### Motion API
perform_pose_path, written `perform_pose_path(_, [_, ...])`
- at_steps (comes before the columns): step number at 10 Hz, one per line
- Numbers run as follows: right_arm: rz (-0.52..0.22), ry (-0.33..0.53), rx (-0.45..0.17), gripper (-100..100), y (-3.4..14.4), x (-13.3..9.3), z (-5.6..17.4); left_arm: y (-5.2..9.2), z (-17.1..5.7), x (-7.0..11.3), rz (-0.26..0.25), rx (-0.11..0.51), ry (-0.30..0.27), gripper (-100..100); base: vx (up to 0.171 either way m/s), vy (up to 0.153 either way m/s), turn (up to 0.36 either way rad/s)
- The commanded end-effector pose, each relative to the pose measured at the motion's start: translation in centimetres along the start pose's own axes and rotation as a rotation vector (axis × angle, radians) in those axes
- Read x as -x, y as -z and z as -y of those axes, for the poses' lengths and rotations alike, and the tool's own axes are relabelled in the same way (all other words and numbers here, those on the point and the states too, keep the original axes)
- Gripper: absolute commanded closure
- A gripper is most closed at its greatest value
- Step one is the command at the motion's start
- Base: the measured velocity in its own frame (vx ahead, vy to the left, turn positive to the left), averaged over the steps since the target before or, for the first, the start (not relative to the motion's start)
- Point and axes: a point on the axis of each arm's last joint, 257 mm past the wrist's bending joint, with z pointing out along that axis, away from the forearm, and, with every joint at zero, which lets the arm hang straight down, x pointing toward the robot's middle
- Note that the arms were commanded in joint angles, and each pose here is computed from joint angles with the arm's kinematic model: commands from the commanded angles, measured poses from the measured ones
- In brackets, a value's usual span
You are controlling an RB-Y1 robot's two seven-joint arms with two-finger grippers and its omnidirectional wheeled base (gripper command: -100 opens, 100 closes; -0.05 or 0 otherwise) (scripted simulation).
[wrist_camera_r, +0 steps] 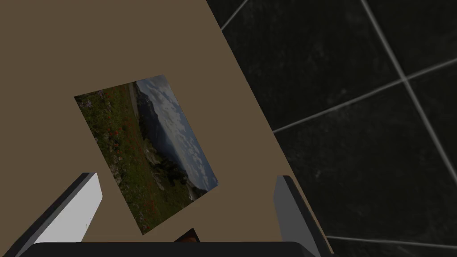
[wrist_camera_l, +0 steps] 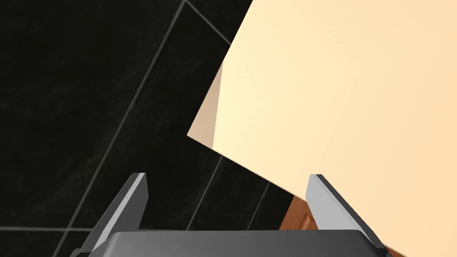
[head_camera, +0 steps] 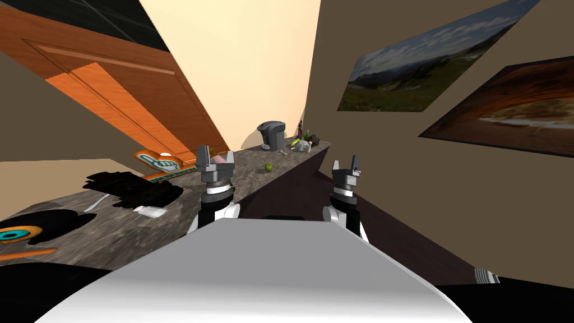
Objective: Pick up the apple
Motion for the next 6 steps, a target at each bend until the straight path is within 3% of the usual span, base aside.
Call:
perform_pose_path(1, [0.0, 0.0, 0.0, 0, 0.0, 0.0, 0.0, 0.0, -0.6, 0.1, -0.021, 0.028, 0.016, -100, -0.002, -0.016, -0.008])
perform_pose_path(6, [0.0, 0.0, 0.0, 0, 0.0, 0.0, 0.0, 0.1, -3.5, 1.2, -0.045, 0.157, 0.099, -100, -0.003, -0.032, -0.008])
